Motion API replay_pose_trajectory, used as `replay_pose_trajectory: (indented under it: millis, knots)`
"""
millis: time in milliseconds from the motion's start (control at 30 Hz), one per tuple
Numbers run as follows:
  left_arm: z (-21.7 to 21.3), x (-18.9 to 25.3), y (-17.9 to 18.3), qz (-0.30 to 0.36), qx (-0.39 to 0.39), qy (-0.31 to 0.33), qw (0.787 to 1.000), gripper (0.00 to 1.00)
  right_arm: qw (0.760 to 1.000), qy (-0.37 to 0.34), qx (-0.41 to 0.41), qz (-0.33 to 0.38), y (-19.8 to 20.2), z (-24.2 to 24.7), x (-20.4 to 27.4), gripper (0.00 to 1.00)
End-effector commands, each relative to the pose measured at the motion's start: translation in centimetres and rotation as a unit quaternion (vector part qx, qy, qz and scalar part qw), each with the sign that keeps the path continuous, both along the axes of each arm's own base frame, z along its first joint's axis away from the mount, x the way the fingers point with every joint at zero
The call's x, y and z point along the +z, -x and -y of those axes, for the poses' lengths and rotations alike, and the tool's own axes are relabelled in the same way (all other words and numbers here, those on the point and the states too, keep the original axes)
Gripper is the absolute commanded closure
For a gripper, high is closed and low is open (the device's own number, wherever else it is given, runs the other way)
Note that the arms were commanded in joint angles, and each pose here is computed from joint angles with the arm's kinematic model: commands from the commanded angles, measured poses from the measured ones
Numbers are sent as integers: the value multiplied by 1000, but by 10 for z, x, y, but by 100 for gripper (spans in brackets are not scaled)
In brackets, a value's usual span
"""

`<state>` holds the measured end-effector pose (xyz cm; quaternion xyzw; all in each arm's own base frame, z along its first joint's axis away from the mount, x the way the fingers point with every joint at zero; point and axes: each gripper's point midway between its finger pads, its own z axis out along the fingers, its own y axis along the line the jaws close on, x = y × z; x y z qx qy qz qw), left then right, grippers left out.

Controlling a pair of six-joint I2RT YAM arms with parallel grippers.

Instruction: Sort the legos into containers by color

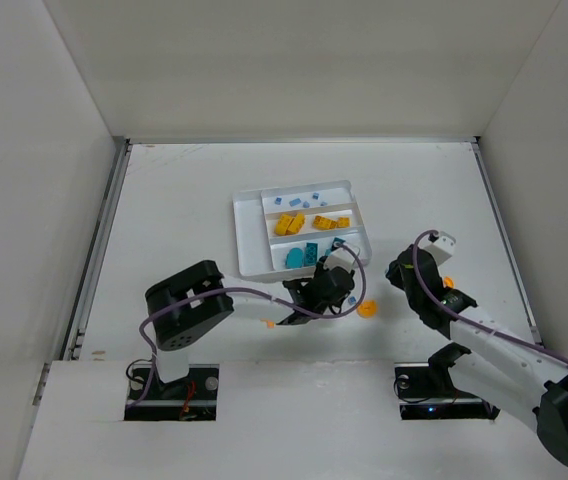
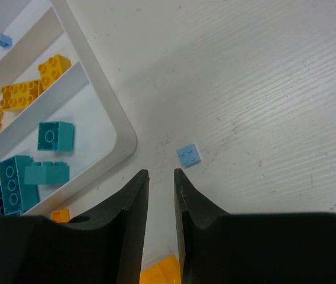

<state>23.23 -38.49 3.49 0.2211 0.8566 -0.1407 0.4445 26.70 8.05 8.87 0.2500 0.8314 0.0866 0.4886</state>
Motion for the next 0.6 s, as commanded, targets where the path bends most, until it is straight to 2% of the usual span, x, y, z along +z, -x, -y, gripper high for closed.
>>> replay_pose_trajectory:
  millis: [0, 233, 567]
  knots:
    - [11, 33, 12, 11, -16, 39, 999, 64, 1000, -9, 9, 25, -6, -8, 11, 70]
    - [32, 61, 38, 24, -41, 73, 996, 60, 1000, -8, 13, 27, -8, -11, 11, 70]
    - [45, 36, 26, 16, -21, 72, 997, 60, 999, -13, 18, 34, -6, -12, 14, 71]
